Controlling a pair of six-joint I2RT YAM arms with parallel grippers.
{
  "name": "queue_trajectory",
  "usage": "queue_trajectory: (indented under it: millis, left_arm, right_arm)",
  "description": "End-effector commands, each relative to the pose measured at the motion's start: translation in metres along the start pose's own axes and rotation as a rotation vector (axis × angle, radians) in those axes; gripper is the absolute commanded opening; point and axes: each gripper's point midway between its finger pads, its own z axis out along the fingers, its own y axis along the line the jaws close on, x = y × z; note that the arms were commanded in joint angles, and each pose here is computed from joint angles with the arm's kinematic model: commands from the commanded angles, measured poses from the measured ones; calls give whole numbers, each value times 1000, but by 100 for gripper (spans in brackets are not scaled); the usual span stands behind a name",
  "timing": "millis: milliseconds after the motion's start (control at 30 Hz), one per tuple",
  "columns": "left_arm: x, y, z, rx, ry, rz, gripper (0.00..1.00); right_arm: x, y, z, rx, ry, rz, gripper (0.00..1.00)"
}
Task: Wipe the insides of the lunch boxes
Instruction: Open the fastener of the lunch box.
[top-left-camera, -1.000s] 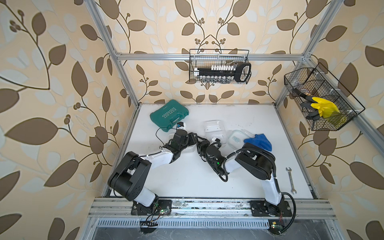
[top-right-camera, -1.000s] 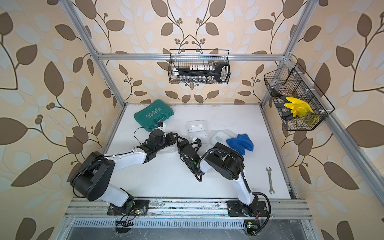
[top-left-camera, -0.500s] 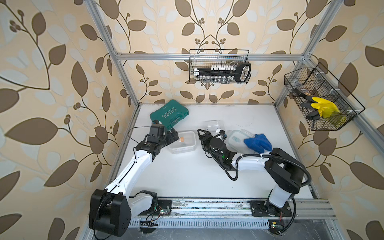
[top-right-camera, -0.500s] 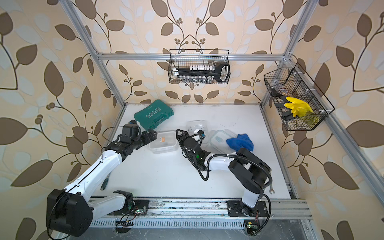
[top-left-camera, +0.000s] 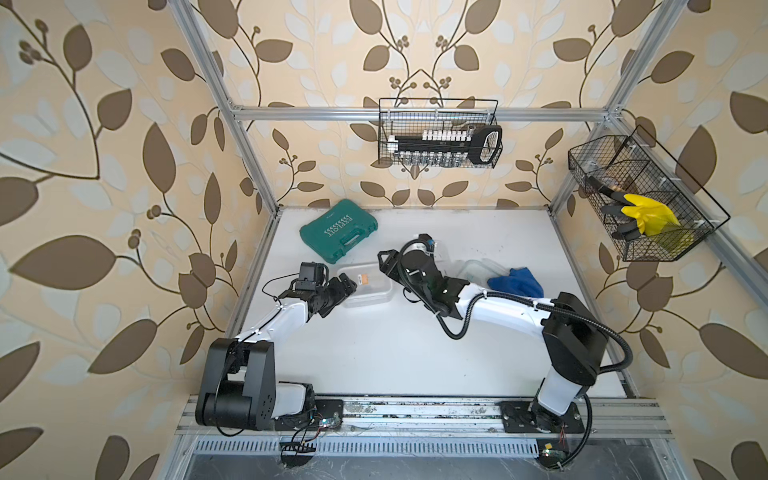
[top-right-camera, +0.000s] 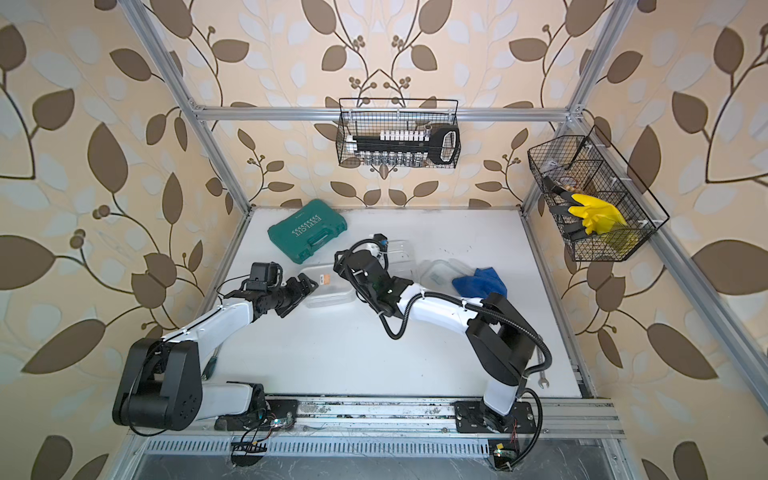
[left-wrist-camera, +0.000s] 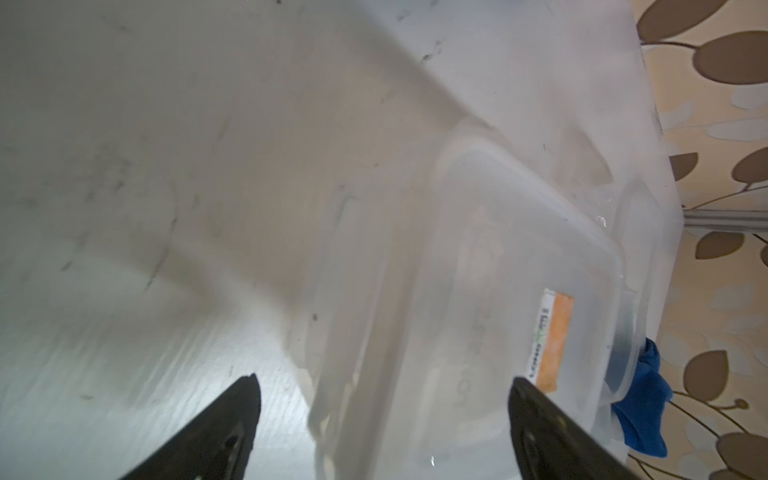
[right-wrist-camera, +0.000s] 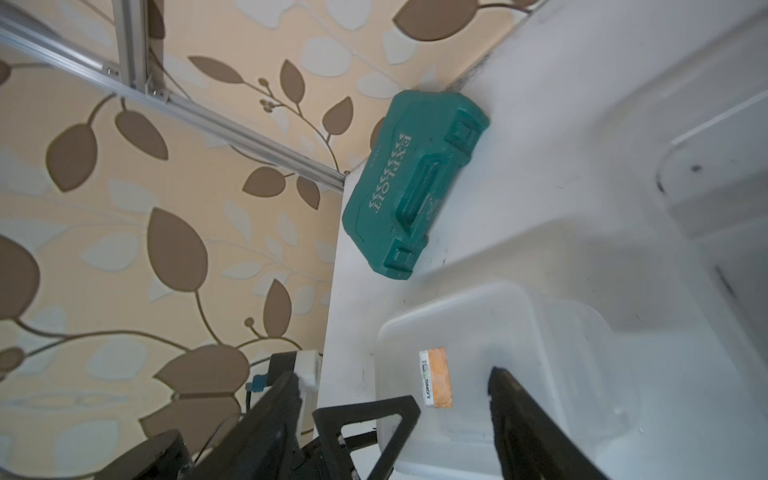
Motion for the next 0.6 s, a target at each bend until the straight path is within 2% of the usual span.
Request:
queue_trajectory:
  millis: [0, 133, 267, 567]
  left_arm:
    - [-21, -42, 2, 152, 2, 74, 92]
    - [-35, -58, 2, 203, -34, 58, 90]
    - [-42, -52, -3, 194, -99, -1, 92]
    - [-35, -25, 4, 228, -172, -227, 93]
  right_arm:
    - [25, -9, 13, 53, 144, -357, 72]
    - [28, -13, 28, 88, 165, -569, 72]
    - [30, -26, 47, 167, 176, -735, 71]
    - [44, -64, 62, 302, 194, -903, 64]
